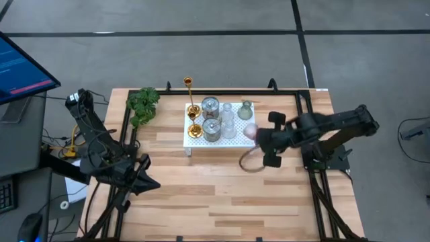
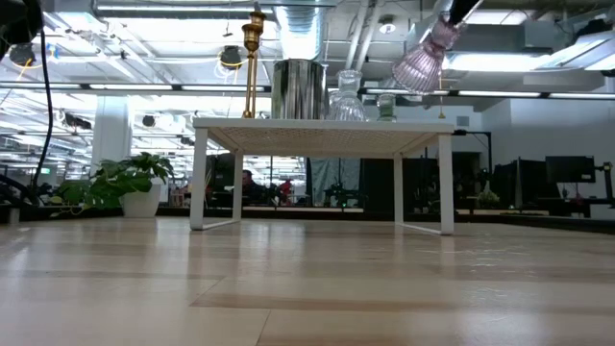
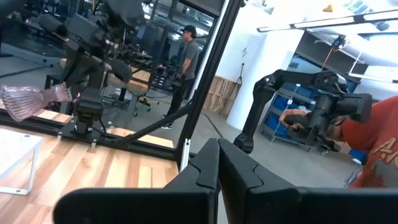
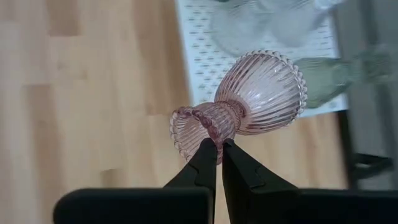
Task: Pick & Place candle stick holders
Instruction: Put the purple glass candle holder on the shelf
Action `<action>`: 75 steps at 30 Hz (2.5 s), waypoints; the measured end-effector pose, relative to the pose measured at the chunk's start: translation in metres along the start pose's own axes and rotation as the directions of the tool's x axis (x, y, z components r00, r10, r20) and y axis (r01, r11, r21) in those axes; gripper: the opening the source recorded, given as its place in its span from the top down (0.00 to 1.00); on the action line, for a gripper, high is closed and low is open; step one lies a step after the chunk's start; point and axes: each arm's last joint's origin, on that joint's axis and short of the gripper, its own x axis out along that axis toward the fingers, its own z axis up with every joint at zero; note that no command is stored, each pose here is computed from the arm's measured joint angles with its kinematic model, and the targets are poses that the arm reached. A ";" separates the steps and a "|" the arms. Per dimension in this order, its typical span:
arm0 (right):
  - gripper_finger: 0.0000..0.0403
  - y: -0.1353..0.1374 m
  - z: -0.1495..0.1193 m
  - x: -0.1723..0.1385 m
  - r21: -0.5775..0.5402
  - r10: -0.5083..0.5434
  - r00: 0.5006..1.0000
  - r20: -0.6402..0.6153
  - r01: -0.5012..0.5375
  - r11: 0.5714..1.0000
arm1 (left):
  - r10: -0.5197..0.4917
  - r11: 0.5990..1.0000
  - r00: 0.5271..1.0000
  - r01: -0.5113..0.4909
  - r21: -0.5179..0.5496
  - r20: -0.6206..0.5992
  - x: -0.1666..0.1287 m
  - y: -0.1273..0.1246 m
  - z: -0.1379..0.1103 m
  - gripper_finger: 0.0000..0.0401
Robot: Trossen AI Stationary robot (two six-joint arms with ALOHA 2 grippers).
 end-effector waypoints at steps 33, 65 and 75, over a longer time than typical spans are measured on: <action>1.00 -0.110 0.026 0.063 0.161 0.517 0.836 -0.181 -0.494 0.855 | -0.006 0.998 0.998 0.010 -0.066 0.054 0.000 -0.001 0.007 0.99; 0.89 -0.136 0.022 0.075 0.217 0.525 0.834 -0.171 -0.488 0.846 | -0.008 0.997 0.998 0.013 -0.078 0.069 0.000 -0.001 0.009 0.99; 0.87 -0.138 0.031 0.084 0.182 0.509 0.854 -0.109 -0.486 0.855 | -0.008 0.997 0.998 0.013 -0.079 0.070 0.000 -0.001 0.009 0.99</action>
